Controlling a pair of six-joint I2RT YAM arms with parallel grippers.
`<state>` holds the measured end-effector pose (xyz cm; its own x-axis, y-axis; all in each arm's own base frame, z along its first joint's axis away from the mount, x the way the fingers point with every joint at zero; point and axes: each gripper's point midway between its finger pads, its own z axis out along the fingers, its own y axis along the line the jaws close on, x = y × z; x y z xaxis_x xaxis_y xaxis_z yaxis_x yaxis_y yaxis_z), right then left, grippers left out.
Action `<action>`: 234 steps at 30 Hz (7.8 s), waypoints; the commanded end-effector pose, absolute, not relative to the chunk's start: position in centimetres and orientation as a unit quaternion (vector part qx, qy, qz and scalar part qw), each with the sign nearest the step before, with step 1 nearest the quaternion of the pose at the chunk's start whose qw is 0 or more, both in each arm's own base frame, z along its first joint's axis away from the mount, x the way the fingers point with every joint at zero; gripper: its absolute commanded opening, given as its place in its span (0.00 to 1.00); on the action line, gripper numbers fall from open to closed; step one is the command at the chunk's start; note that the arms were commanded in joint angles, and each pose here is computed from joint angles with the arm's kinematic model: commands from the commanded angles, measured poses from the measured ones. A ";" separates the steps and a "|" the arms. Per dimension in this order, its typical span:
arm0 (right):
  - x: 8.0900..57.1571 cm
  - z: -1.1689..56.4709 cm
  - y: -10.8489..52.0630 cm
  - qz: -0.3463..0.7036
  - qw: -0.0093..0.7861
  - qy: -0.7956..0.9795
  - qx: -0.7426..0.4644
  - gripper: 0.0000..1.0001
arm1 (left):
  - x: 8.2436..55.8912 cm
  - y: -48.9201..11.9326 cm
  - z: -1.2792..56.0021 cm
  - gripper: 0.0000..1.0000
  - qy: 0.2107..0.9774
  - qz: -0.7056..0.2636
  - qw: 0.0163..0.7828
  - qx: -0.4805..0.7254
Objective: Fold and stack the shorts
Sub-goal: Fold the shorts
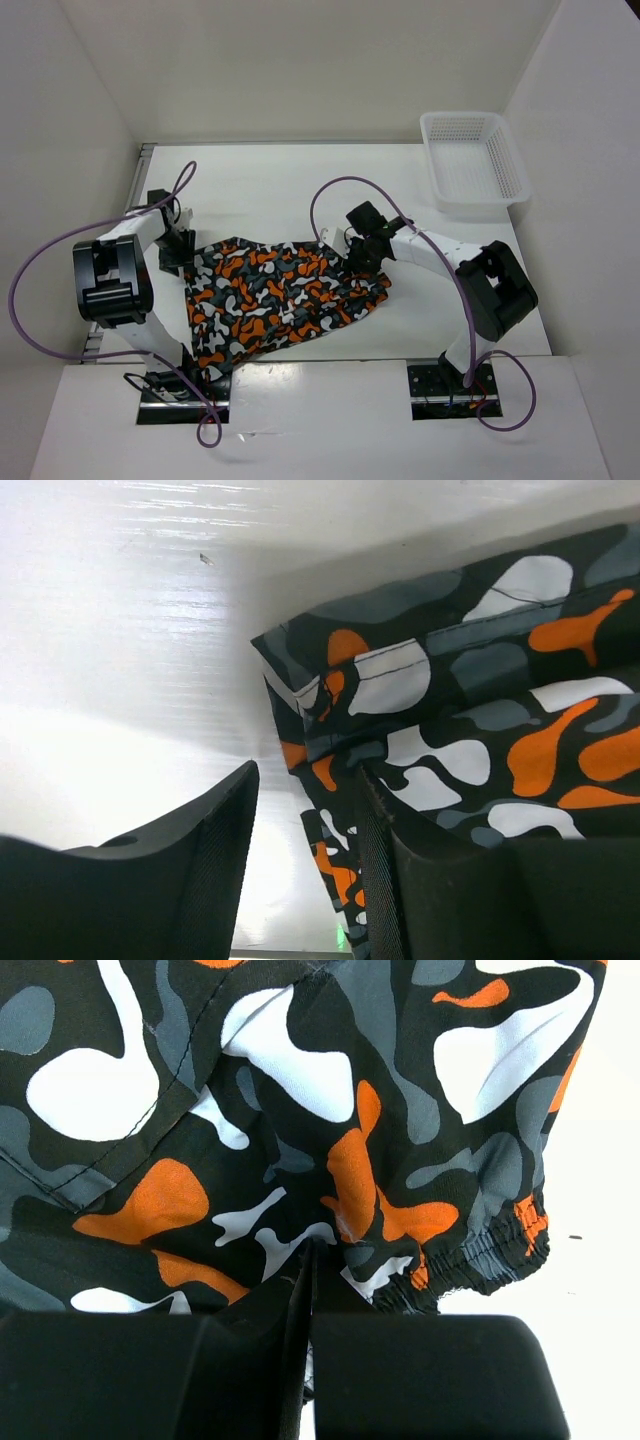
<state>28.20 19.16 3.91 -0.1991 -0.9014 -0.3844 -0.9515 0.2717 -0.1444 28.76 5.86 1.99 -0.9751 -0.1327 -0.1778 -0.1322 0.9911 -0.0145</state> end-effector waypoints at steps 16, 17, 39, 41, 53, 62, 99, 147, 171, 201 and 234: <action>28.1 4.1 19.9 0.071 0.209 0.757 -0.615 0.03 | 27.7 3.5 1.4 0.38 0.995 -0.040 0.080 -0.047; 28.1 4.1 19.9 0.071 0.209 0.757 -0.615 0.03 | 28.0 3.8 1.6 0.37 0.995 -0.032 0.083 -0.047; 28.4 4.5 19.9 0.064 0.223 0.752 -0.617 0.04 | 28.4 4.8 3.1 0.38 0.991 0.031 0.130 -0.032; 28.4 4.5 19.9 0.064 0.223 0.752 -0.617 0.04 | 28.1 4.9 2.4 0.38 0.992 0.035 0.116 -0.032; 28.0 4.3 19.6 0.063 0.218 0.750 -0.621 0.04 | 29.9 6.5 2.6 0.46 0.988 0.046 0.136 -0.052; 27.9 4.3 19.3 0.058 0.218 0.748 -0.624 0.04 | 27.6 3.1 1.9 0.37 0.993 -0.052 0.091 -0.047; 27.5 3.5 18.3 0.041 0.213 0.741 -0.636 0.04 | 34.2 7.0 6.7 0.00 0.972 0.058 0.223 -0.049; 51.1 5.2 13.8 -0.176 0.417 0.876 -0.166 0.02 | 46.9 5.8 2.0 0.00 0.966 0.098 0.239 -0.011; 39.4 8.8 18.2 0.042 0.336 0.849 -0.407 0.36 | 31.9 -5.7 5.9 0.72 0.967 0.022 0.213 0.140; 35.7 6.6 12.4 -0.081 0.295 0.807 -0.505 0.00 | 32.2 -4.5 0.9 0.71 0.982 0.057 0.117 0.139; 42.0 10.7 14.1 0.075 0.388 0.897 -0.199 0.11 | 28.2 -23.3 -0.5 0.74 0.913 -0.032 0.149 0.379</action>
<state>37.66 15.77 5.95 -0.6473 -0.4316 -0.6283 -0.5406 0.8410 -0.0208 28.77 -24.76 1.47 -0.6597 0.6593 -0.3607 0.7055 0.7087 0.0052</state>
